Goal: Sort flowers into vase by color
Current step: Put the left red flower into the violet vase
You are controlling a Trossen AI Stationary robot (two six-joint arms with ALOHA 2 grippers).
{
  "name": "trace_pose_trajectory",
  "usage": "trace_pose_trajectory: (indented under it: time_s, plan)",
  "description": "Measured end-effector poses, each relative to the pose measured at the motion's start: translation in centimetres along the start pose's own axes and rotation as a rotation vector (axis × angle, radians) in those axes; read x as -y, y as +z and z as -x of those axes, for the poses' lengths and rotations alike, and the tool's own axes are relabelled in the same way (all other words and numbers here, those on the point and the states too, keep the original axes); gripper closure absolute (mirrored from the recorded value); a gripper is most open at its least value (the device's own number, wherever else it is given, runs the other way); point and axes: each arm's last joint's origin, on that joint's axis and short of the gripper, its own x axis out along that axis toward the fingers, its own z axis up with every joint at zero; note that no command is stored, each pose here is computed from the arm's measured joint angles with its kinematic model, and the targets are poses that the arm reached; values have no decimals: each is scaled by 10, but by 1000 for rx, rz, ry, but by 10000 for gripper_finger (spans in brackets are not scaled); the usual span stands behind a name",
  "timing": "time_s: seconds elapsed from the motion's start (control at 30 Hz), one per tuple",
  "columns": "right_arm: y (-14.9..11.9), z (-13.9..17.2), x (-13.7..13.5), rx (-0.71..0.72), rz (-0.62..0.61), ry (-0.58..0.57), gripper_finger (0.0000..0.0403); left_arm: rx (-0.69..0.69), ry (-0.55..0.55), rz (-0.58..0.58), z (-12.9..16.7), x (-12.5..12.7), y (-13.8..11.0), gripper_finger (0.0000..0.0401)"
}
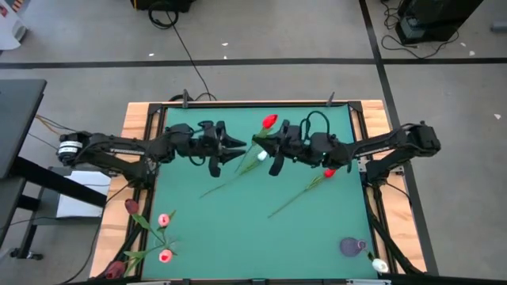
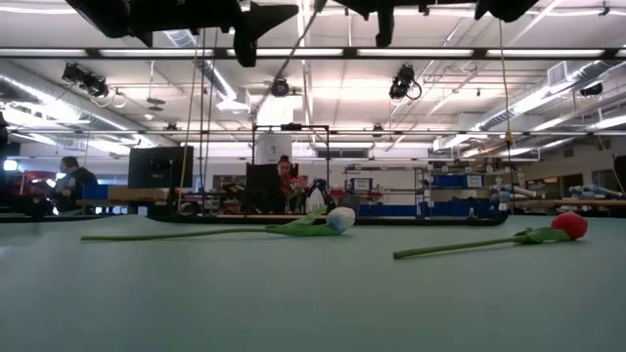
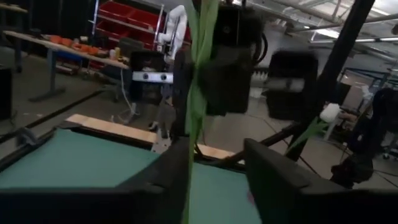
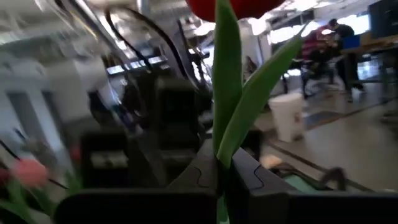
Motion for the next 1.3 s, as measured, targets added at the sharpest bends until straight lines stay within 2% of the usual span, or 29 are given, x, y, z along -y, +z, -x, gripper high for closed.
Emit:
trace_pose_trajectory:
  time_s: [0.17, 0.33, 0.5, 0.7, 0.8, 0.93, 1.3]
  plan:
    - [17, 18, 2, -89, 91, -14, 390, 11, 42, -4, 24, 0, 21, 174]
    - [40, 43, 1, -166, 140, 16, 390, 55, 25, -48, 53, 9, 43, 145]
    - [62, 66, 1, -162, 156, 52, 385, 86, -44, -106, 72, 20, 56, 143]
    - [77, 80, 0, -129, 140, 100, 387, 126, -62, -154, 89, 26, 65, 142]
    - [80, 85, 0, -143, 127, 141, 387, 136, -61, -192, 92, 27, 67, 142]
    - [83, 89, -1, -146, 77, 158, 387, 136, -61, -192, 92, 27, 67, 142]
    - [84, 96, -11, -146, 63, 217, 387, 134, -61, -191, 91, 27, 66, 142]
